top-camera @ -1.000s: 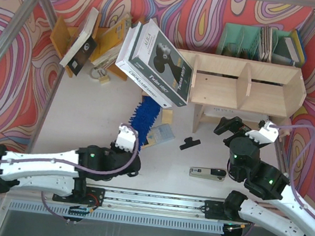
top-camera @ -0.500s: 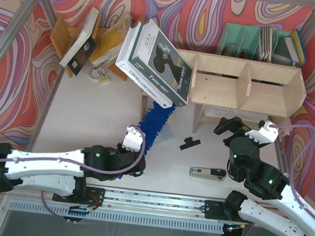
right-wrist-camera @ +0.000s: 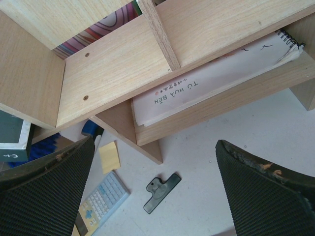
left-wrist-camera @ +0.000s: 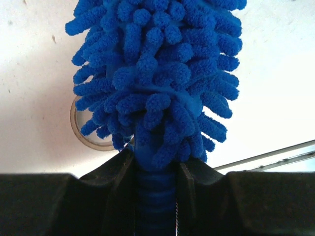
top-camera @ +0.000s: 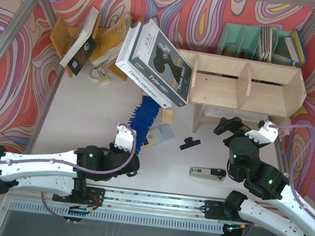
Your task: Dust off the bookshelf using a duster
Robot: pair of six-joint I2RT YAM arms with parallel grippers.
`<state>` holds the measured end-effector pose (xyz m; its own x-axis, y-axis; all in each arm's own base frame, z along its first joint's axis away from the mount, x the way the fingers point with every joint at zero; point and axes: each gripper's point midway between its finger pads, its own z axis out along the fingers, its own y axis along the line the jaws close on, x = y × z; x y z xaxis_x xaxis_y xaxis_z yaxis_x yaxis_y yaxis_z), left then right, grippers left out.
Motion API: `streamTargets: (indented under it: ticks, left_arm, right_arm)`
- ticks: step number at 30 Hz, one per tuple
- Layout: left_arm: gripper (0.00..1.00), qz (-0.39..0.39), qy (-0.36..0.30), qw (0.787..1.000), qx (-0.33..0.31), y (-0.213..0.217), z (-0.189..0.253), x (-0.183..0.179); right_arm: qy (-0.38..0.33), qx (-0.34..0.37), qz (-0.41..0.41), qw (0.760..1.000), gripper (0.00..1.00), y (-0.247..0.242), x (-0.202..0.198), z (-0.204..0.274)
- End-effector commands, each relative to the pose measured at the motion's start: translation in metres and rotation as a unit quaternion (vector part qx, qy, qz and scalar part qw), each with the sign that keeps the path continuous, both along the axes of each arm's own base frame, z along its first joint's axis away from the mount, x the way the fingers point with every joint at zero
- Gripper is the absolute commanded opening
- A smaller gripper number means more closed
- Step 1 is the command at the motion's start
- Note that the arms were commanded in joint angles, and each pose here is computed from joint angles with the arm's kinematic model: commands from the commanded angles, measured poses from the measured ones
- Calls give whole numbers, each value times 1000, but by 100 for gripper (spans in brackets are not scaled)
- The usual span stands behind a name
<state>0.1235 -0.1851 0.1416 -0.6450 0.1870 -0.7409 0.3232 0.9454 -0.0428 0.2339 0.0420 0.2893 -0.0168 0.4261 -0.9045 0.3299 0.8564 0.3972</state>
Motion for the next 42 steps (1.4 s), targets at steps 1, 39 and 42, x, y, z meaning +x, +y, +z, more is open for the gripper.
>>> streamTargets:
  ticks: [1,39,42]
  left_arm:
    - [0,5,38,999,23,-3,-36,-8]
    - [0,-133,90,987,12,27,63,-50]
    - [0,-146,98,984,24,38,68,-55]
  right_arm:
    - [-5,2,-16,1000,99,-7,-2,2]
    - [-21,-26,-20,999,99,0,10,37]
    - [-21,-31,-23,999,99,2,13,42]
